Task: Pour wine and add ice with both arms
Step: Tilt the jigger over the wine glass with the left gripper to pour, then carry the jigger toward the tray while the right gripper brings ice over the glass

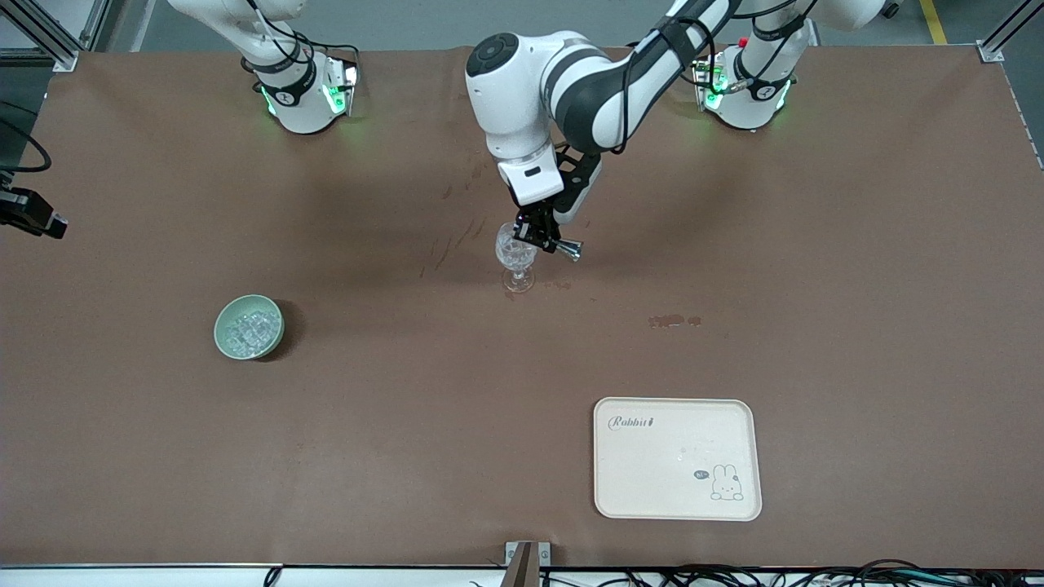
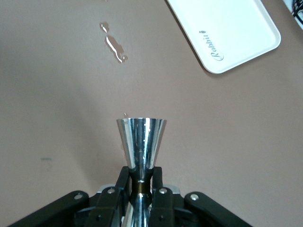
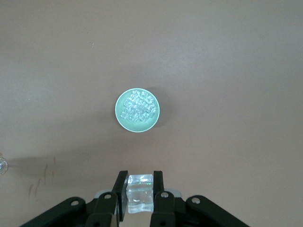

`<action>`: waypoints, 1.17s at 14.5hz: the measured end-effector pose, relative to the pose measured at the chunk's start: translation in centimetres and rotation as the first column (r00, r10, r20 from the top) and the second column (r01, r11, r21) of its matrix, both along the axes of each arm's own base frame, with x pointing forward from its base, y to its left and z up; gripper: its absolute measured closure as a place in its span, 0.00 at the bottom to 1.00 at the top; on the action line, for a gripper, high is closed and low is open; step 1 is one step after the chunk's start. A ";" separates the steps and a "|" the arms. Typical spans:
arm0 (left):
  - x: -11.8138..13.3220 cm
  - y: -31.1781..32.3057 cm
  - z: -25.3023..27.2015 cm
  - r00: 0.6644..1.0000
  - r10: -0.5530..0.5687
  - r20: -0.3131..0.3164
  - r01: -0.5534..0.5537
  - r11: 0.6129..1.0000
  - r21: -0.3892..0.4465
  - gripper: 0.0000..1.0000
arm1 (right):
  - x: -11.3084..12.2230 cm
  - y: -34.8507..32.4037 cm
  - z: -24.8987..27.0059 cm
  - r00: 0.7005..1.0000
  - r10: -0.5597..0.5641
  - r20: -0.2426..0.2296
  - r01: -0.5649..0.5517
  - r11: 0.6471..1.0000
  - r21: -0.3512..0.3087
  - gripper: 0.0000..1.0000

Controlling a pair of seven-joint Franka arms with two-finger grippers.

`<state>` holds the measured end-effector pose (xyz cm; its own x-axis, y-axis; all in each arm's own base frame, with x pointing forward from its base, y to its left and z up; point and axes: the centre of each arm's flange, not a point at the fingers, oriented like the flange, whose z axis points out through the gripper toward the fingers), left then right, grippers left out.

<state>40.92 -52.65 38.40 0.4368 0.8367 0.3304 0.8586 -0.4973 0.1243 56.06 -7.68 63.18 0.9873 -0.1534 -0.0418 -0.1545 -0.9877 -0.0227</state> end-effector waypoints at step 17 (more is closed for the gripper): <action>29.0 25.3 2.2 0.959 0.150 -0.241 -0.278 0.667 -0.691 0.78 | -2.3 27.6 -0.7 0.979 -0.201 -0.024 0.201 0.979 0.009 0.75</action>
